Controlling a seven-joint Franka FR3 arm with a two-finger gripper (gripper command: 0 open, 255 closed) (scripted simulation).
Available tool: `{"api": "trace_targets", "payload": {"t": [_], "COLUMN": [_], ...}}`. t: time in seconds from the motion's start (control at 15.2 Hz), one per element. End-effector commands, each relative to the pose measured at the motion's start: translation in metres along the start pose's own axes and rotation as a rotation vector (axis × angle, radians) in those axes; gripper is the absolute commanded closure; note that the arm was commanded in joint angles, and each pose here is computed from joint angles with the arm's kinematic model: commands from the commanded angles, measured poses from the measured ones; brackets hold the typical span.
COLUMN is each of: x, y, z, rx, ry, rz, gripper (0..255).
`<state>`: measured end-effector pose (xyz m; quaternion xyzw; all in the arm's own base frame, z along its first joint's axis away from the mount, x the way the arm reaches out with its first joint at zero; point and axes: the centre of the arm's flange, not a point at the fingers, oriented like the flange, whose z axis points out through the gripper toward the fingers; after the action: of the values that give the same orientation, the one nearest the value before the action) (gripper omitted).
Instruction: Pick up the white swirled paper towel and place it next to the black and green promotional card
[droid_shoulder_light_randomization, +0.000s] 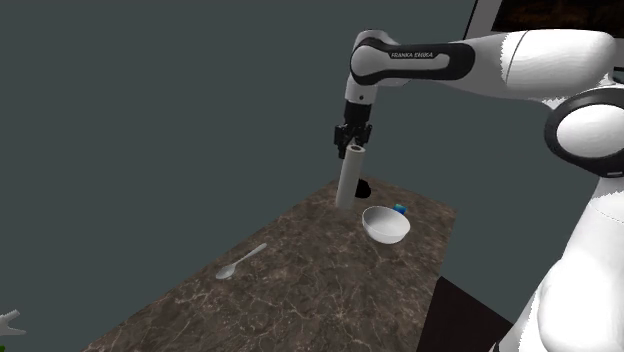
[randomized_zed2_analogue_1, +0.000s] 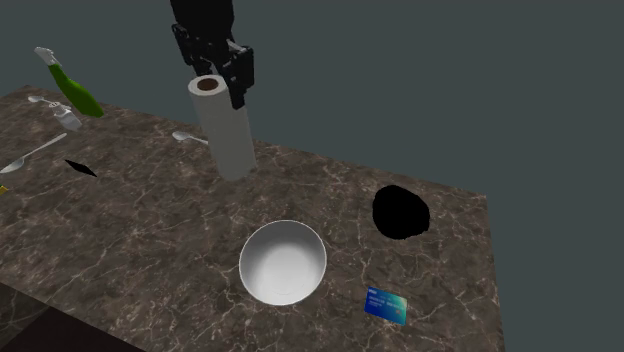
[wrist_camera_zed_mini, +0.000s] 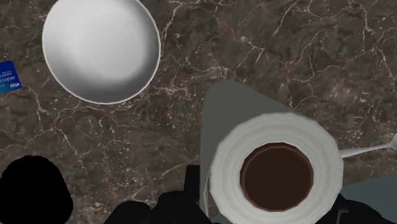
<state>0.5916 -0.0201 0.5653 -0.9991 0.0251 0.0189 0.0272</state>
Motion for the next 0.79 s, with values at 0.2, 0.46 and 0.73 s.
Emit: {"api": "trace_targets", "payload": {"t": [0.2,0.46,0.73], "x": [-0.031,-0.055,-0.08], "y": [-0.056,-0.102,-0.148], "z": [-0.011,-0.02,-0.029], "rx": [0.0,0.0,0.0], "ry": [0.0,0.0,0.0], "rz": [0.001,0.001,0.001], "gripper": [255,255,255]}}
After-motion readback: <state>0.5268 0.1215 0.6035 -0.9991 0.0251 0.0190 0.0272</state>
